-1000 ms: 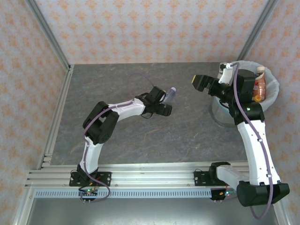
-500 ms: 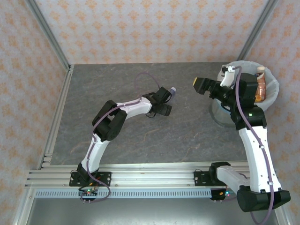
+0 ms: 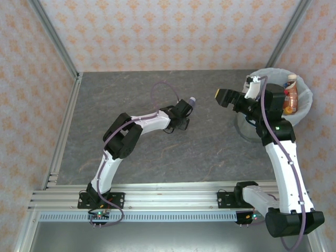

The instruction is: Put the plastic bottles in the bin

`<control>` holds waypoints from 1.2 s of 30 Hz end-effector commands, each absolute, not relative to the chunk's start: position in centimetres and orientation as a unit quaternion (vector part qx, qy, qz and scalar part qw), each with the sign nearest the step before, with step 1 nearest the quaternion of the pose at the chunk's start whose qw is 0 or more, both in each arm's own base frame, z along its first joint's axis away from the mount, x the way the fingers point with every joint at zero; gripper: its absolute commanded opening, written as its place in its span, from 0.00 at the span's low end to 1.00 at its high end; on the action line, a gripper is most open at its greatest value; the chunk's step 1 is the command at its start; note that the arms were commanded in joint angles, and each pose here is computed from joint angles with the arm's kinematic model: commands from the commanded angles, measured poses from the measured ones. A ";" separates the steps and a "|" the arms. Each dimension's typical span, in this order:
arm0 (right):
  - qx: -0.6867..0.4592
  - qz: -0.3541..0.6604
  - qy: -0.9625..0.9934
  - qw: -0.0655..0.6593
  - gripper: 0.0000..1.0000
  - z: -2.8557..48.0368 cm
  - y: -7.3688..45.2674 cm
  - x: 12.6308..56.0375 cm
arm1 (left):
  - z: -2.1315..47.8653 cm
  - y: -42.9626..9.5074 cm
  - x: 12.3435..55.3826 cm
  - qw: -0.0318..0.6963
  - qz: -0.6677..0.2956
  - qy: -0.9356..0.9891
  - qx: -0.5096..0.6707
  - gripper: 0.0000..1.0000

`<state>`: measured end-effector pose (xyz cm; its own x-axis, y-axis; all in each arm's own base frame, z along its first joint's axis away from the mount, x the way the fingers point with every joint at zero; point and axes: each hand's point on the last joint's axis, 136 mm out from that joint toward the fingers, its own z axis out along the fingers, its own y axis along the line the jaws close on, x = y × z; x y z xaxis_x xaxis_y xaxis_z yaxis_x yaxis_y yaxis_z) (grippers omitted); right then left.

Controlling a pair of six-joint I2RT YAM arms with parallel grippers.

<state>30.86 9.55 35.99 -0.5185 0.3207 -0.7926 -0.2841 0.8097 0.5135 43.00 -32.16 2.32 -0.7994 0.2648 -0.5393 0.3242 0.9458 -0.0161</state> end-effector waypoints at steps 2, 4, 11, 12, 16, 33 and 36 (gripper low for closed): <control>0.016 0.313 0.802 0.509 0.99 36.7 9.6 31.3 | 3.8 -32.3 41.6 0.276 -0.068 0.944 0.166 0.46; 0.018 0.314 0.801 0.509 0.99 36.7 9.5 31.3 | 4.6 -32.3 41.4 0.284 -0.080 0.941 0.164 0.44; 0.044 0.318 0.799 0.508 0.99 36.5 9.2 31.9 | 8.6 -32.3 40.1 0.331 -0.139 0.921 0.153 0.31; 0.050 0.320 0.799 0.507 0.99 36.5 9.1 32.1 | 9.1 -32.2 40.0 0.337 -0.145 0.918 0.150 0.30; 0.068 0.335 0.791 0.507 0.99 36.5 9.2 32.8 | 11.7 -32.1 39.2 0.359 -0.175 0.905 0.145 0.28; 0.054 0.360 0.802 0.474 0.99 34.5 12.5 34.4 | 20.6 -33.7 34.8 0.440 -0.302 0.824 0.193 0.28; 0.053 0.363 0.804 0.468 0.99 34.3 13.3 34.7 | 21.6 -33.7 34.4 0.447 -0.314 0.813 0.198 0.28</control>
<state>34.09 12.88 33.46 -0.5818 0.4096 -0.7027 -0.2411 0.7383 0.6299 34.83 -33.07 18.79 -0.5880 0.0711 -0.8058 0.5469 0.7689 -0.3312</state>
